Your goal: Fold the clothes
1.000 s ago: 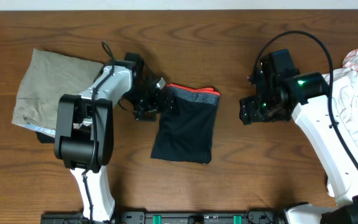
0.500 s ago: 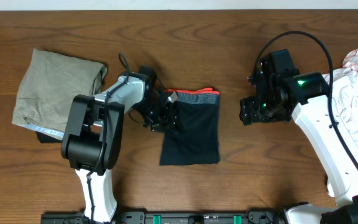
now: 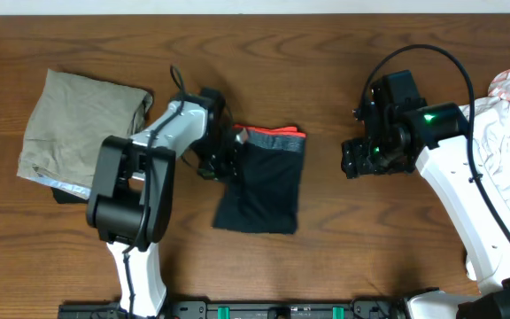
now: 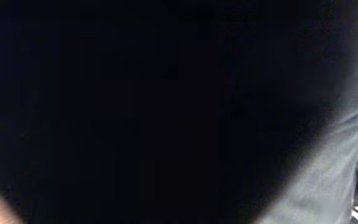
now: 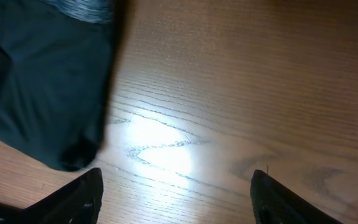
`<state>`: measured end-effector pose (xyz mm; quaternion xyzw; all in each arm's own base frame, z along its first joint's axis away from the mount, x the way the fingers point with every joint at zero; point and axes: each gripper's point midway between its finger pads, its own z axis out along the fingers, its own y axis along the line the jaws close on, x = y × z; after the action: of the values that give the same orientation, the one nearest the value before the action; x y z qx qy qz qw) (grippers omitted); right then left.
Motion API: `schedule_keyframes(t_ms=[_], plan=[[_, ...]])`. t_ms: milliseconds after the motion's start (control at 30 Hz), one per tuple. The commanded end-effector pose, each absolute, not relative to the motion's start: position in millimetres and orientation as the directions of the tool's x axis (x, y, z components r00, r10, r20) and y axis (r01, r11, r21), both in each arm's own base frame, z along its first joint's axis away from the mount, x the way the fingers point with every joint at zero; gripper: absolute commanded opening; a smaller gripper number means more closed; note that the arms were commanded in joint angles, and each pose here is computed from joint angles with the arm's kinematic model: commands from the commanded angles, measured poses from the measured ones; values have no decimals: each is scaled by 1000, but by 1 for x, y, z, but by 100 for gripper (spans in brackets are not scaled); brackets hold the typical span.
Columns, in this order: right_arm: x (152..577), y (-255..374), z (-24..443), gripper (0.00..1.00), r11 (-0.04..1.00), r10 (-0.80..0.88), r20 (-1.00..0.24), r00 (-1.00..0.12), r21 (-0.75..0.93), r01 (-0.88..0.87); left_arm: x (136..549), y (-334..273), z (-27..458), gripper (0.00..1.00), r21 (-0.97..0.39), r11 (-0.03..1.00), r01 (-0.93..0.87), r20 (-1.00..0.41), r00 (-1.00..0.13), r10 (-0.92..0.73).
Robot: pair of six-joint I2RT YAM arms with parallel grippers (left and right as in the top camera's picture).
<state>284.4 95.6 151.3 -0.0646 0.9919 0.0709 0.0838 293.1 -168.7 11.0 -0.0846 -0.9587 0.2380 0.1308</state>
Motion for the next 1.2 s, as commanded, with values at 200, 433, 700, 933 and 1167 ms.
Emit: schedule_keyframes(t_ms=[200,433,700,933,1167], plan=[[287,94,156,74,979,-124,-191,-974,135,-152,372,-87,102,6,-195,971,139,-164,-981,107],[287,94,156,74,978,-135,-193,-972,133,-162,393,-29,121,6,-32,998,60,-239,-970,51],[287,94,156,74,978,-135,-192,-972,133,-162,406,15,137,6,14,1000,12,-288,-958,16],[287,94,156,74,978,-135,-193,-972,133,-162,426,32,171,6,42,999,35,-378,-925,48],[287,94,156,75,978,-135,-194,-972,133,-162,442,34,203,6,59,997,46,-458,-886,68]])
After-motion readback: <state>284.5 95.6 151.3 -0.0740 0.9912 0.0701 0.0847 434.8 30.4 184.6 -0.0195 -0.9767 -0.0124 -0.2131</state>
